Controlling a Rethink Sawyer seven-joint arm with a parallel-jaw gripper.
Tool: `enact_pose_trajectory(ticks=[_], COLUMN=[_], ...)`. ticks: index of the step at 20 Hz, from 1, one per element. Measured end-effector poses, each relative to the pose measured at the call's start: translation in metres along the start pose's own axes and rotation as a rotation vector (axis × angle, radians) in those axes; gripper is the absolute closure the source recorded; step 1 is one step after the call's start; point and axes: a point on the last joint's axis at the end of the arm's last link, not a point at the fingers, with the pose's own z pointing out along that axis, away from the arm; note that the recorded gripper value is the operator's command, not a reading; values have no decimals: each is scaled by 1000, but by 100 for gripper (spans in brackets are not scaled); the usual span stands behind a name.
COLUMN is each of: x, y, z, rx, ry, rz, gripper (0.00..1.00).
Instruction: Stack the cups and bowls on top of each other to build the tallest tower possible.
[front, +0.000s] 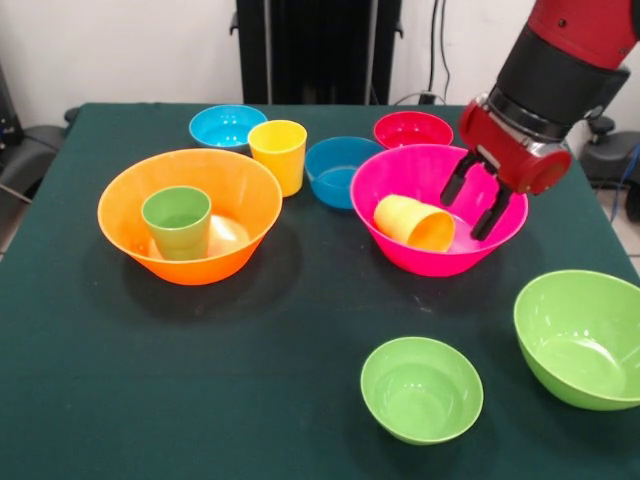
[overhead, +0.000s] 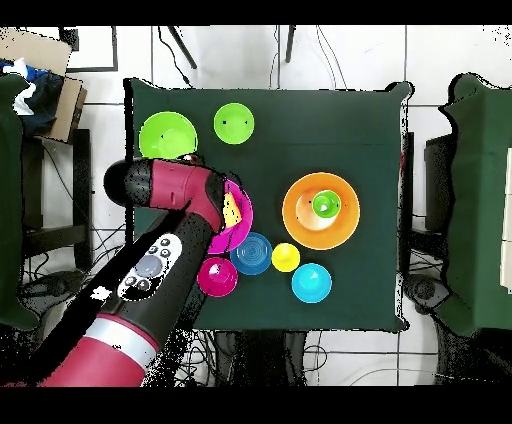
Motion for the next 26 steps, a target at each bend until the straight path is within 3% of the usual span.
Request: enact_pose_trajectory(ticks=[9,14,19,26], x=[-2,6,29,61], y=[-1,-4,-13,-18], z=[35,49,57,48], rx=[-46,-46,-25,-29], ry=[-66,-81,-80,-88], rz=[-13,-30,-61,-103], gripper=[0,0,0,0])
